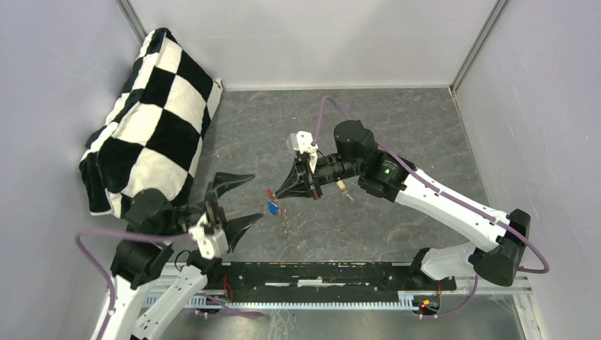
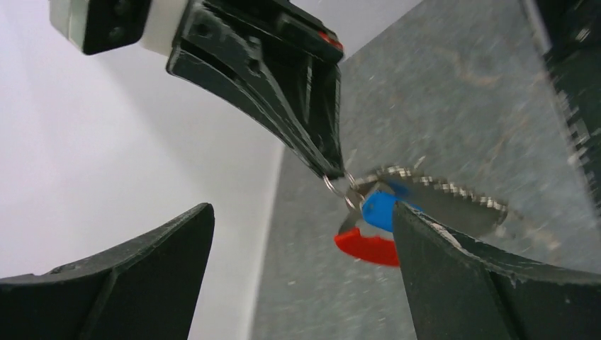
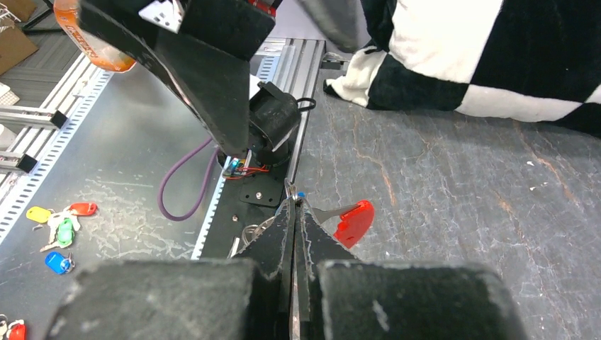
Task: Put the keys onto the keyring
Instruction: Insert the key onto the keyring.
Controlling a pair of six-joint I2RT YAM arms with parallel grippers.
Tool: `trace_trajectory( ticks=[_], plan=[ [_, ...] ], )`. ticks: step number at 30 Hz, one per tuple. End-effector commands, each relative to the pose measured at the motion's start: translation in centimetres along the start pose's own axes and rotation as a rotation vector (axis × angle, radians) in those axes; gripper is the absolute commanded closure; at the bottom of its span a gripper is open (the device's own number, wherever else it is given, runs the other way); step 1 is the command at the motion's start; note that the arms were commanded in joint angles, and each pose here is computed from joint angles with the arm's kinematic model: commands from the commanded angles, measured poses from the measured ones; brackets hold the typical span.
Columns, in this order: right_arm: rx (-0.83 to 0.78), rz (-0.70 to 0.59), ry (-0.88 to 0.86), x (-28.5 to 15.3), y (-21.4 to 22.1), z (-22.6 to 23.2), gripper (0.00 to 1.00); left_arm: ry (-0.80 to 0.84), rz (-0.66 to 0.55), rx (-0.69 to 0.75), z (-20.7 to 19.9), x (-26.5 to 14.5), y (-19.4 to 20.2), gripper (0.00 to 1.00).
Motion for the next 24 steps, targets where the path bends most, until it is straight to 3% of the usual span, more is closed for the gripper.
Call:
trace_trajectory(
  ticks=[1,4,9,19,24],
  plan=[
    [-0.113,-0.108,-0.006,-0.6,-1.8,0.6,1.0,0.075,-0.083,-0.448,0.7,1.7,-0.7,0.0],
    [-0.12,-0.11,0.008,-0.5,-1.6,0.4,1.0,0.101,-0.129,-0.564,0.8,2.3,-0.8,0.1],
    [-0.158,-0.128,0.068,-0.9,-1.3,0.1,1.0,0.127,-0.114,-0.721,-0.1,2.9,-0.2,0.39],
    [-0.187,-0.175,0.079,-1.2,-1.1,0.4,1.0,0.03,-0.032,-0.815,-0.7,3.3,1.0,0.52],
    [-0.183,-0.173,0.069,-1.0,-0.8,0.2,1.0,-0.016,0.038,-0.861,-0.8,3.6,2.0,0.47]
  ],
)
Point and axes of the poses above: each gripper's point midway between its finger pads, its own x axis out along the fingers, its own z axis along the line the jaws close on, y = z × x, the point moved 10 cm from there along -x, back along the fingers, and after that the axes turned 13 degrees about x, right-handed, at the moved point
